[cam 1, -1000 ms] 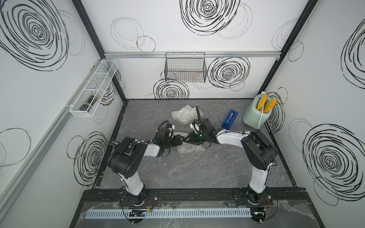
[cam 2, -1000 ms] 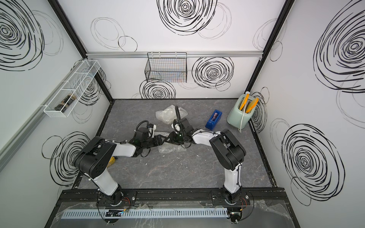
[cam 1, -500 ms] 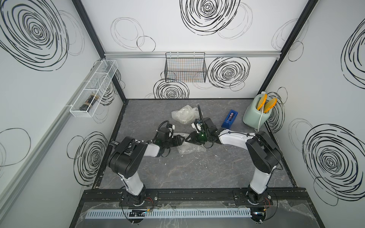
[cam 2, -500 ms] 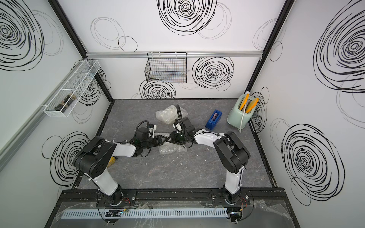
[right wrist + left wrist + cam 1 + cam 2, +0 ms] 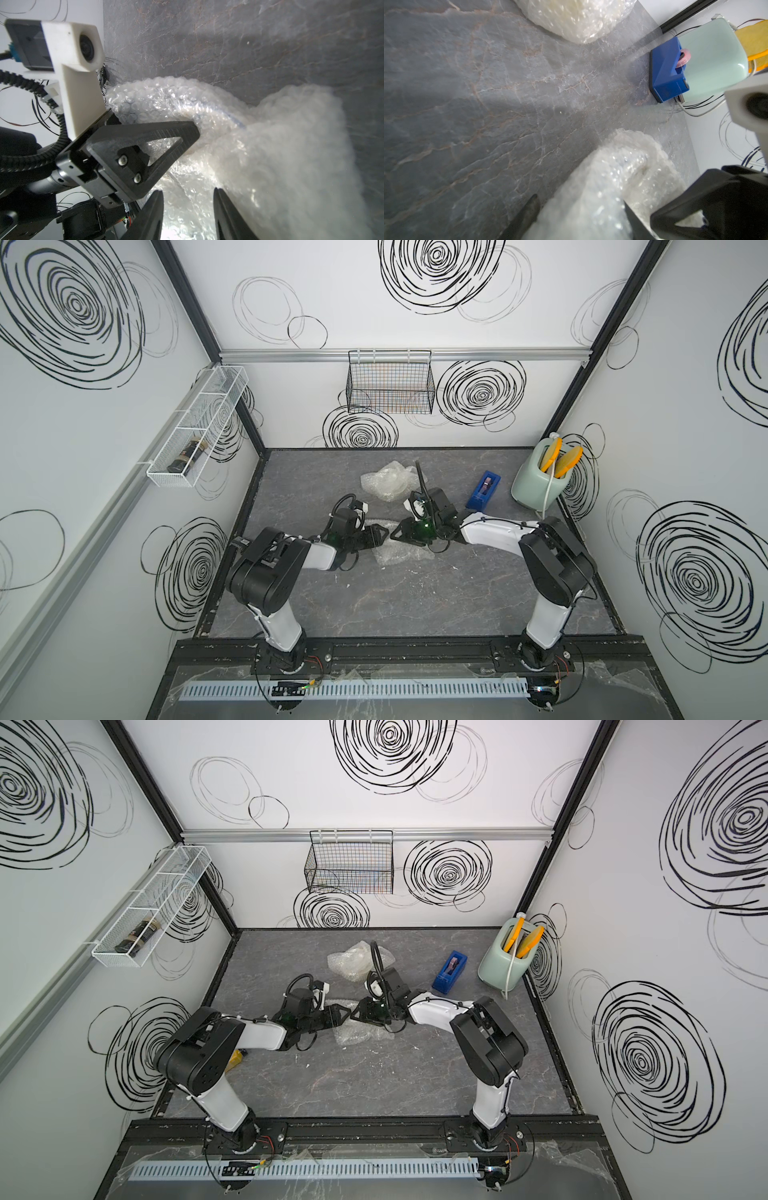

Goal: Wrap bowls in bubble wrap
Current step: Stick the tape on the bubble wrap.

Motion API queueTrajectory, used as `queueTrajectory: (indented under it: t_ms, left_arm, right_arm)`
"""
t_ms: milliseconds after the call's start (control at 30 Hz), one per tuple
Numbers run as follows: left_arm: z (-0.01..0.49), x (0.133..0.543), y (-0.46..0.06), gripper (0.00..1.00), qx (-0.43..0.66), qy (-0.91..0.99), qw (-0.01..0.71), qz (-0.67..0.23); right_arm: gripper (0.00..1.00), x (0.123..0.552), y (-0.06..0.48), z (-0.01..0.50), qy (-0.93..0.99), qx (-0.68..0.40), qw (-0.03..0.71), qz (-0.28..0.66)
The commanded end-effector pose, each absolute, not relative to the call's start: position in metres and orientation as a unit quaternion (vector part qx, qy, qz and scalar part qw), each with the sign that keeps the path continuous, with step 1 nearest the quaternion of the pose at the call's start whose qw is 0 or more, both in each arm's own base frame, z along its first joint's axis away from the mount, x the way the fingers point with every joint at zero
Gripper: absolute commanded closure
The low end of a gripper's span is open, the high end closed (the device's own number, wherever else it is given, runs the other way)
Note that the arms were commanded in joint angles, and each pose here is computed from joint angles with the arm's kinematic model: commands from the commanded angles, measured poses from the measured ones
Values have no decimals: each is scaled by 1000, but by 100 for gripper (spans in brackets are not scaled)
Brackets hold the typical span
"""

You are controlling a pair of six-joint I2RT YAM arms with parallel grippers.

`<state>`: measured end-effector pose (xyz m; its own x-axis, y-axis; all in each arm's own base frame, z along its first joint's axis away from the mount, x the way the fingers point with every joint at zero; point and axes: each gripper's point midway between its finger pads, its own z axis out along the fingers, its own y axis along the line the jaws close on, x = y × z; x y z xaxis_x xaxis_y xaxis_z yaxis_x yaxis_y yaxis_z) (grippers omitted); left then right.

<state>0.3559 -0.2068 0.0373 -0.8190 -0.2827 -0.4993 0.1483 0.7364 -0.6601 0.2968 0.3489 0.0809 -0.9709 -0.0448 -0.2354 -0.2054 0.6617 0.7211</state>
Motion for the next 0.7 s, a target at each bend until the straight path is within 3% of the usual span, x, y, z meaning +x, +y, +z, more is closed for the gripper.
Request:
queueTrajectory:
  t_ms: [0, 667]
  left_arm:
    - [37, 367, -201, 43, -54, 881, 312, -350]
    - [38, 365, -202, 44, -53, 881, 313, -351]
  right_arm:
    - [54, 287, 340, 85, 914, -69, 89, 389]
    - [48, 292, 338, 113, 909, -89, 125, 389]
